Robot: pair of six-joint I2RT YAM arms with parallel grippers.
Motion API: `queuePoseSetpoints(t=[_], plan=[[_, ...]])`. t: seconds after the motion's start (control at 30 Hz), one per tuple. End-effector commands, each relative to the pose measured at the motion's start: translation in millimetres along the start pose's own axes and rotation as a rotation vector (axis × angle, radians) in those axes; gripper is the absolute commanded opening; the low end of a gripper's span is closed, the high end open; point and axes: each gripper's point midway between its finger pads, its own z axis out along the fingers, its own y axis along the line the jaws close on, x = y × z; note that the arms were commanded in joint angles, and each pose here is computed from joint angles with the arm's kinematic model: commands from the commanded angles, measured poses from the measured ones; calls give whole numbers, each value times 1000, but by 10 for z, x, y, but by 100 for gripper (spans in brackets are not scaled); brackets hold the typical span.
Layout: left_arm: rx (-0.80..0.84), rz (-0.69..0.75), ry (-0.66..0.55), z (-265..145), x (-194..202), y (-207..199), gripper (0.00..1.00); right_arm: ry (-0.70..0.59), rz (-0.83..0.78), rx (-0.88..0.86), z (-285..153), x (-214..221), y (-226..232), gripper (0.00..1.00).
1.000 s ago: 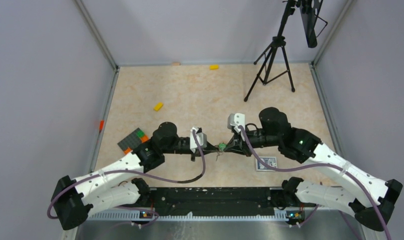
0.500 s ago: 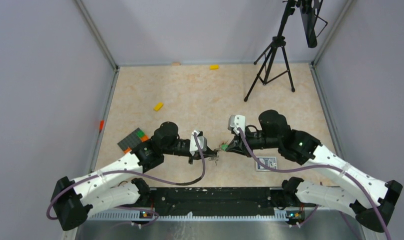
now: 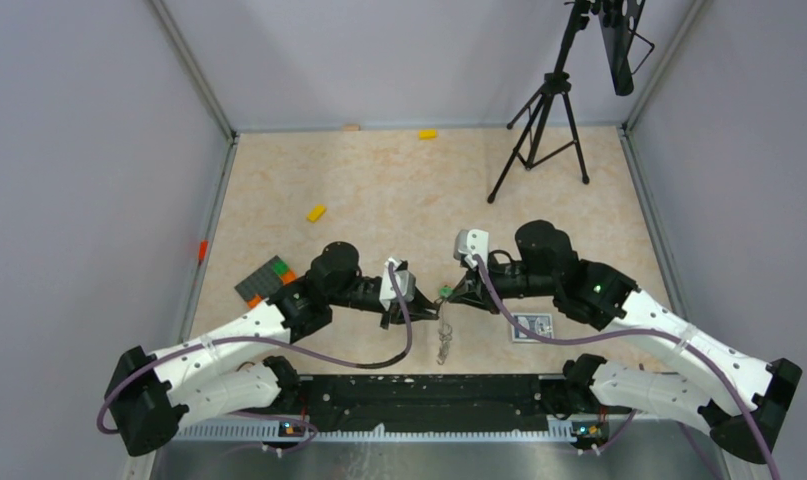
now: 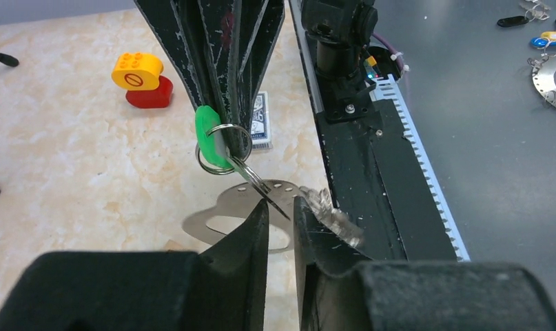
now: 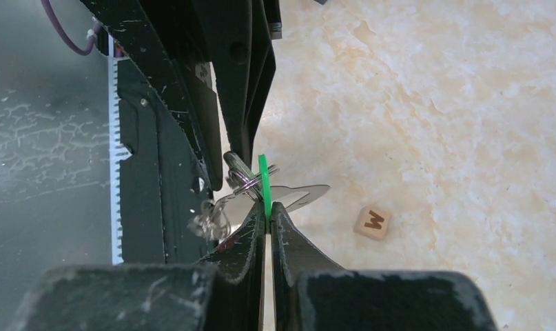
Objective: Remove the keys from the keyring
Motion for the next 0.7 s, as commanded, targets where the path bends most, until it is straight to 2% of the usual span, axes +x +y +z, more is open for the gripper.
queuePoseSetpoints(t=[0.0,0.2,0.33,0.67], plan=[[19,28,-69,41,-159,-7,24,-75,-29,-10,-3,-209,13,0],[8,26,-69,51,-155,21,26,-82,-23,-16,0,-224,26,0],[-3,19,-68,58,-147,45,23,-83,-18,-19,1,-224,34,0],[-21,10,-57,60,-124,77,6,-81,-18,-18,-10,-215,37,0]])
